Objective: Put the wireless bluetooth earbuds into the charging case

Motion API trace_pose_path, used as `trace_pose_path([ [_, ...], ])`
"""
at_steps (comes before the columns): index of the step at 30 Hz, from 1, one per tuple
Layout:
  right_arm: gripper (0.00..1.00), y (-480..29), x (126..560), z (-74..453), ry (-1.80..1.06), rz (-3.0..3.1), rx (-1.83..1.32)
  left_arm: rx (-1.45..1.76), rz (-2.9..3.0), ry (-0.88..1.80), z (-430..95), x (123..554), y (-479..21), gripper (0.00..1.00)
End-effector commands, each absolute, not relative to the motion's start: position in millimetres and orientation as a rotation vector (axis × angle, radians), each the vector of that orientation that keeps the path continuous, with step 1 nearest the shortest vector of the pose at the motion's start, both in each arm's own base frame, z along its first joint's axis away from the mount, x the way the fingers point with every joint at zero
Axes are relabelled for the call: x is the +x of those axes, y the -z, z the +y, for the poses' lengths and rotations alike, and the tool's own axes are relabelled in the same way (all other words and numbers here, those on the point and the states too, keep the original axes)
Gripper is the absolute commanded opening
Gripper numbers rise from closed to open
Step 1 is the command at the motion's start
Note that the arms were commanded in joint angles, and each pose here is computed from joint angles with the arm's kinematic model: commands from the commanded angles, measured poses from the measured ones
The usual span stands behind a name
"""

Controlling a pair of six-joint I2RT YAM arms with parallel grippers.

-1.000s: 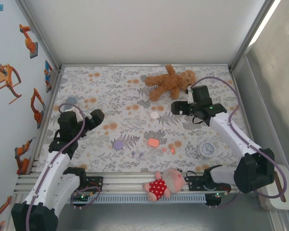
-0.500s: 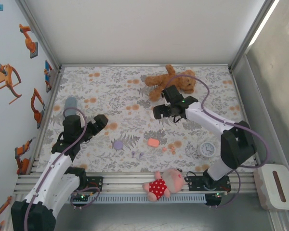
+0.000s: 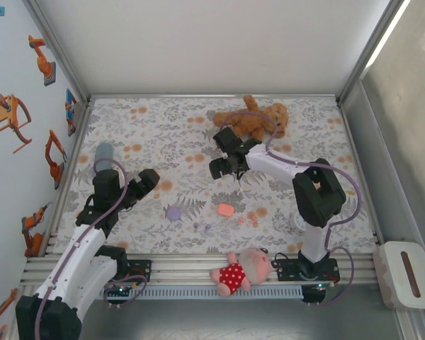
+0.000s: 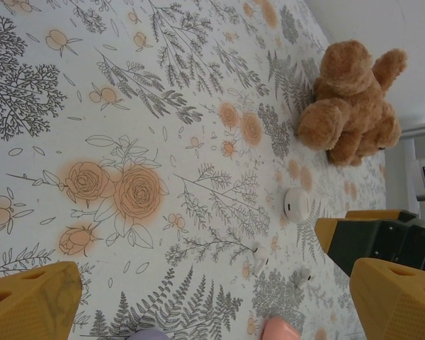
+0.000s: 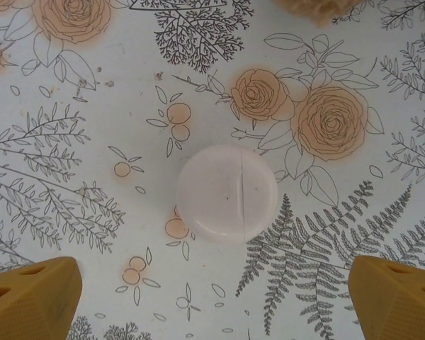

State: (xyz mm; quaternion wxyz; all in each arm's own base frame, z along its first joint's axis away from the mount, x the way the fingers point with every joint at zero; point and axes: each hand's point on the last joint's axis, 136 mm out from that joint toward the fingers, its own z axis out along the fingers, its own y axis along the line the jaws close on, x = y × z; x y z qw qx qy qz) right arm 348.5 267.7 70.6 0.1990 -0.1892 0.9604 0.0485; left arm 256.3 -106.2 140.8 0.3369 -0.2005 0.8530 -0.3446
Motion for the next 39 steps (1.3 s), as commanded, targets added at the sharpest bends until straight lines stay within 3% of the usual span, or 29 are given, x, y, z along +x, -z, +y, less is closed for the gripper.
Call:
trace_pose_path([
  [1,0.94,-69.0,355.5,270.7,-0.111,2.698,-0.497,-0.529,2.241,0.922,-109.4,250.8,-140.3,0.96],
  [21,0.71,-34.2,367.8,271.1,-0.021,2.755,-0.484,-0.543,2.243,0.899,-106.0,248.2,-142.7,0.96],
  [39,0.59,-19.0,370.6,265.6,-0.009,2.789,-0.468,-0.551,2.240,0.887,-103.7,245.8,-145.2,0.96],
])
